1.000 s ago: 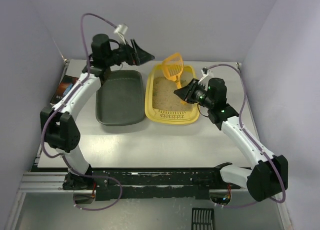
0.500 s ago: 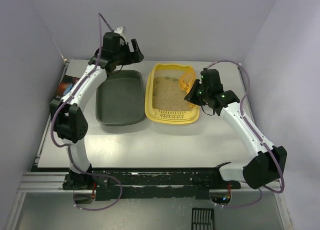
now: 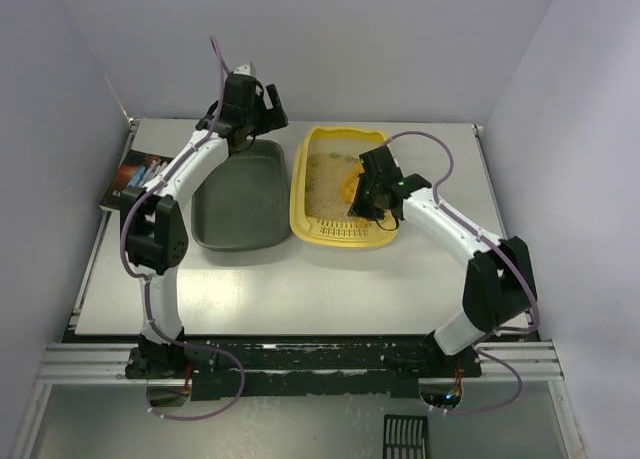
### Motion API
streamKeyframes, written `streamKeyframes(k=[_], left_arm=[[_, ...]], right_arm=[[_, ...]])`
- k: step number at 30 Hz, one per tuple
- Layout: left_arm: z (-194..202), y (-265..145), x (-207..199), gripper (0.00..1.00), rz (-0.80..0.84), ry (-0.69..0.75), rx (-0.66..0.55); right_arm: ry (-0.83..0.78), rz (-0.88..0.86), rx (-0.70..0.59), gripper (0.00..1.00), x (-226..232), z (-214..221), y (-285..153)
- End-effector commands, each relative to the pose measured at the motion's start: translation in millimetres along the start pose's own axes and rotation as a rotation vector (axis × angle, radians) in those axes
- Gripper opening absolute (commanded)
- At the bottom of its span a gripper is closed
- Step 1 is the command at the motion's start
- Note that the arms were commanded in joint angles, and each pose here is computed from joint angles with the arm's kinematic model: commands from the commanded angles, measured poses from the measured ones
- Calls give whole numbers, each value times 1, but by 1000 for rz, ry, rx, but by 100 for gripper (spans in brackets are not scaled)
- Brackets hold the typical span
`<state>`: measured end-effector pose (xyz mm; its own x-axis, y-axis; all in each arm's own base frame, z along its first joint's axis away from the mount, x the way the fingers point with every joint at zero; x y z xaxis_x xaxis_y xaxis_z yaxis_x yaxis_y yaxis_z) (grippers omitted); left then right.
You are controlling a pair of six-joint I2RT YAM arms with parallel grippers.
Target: Clean the litter box
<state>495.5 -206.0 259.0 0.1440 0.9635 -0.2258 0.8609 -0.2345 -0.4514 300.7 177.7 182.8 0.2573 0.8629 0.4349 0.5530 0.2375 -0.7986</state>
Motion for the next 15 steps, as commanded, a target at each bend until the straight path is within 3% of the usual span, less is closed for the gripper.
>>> streamKeyframes(k=[1,10,15], left_arm=[[5,11,-8,99,39,-82,-5],[54,7,-15,99,162,-192,87],[57,8,-17,99,183,-210,87]], right_arm=[[-48,-45,-25,0,16,-13,15],[-141,-92,54,0,26,-17,55],[-157,-63,60,0,29,-23,70]])
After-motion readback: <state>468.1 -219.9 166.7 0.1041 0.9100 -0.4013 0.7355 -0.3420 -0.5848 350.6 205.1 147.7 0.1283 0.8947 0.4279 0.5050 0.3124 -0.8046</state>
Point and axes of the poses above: each gripper's point midway between its finger pads, its own y axis out along the fingers, its own x axis along the line the jaws close on, z = x × y, the point moved 6 cm from there along -y, back along the fingers, and after that the axes turned 11 degrees about y, right-handed, at the moved point
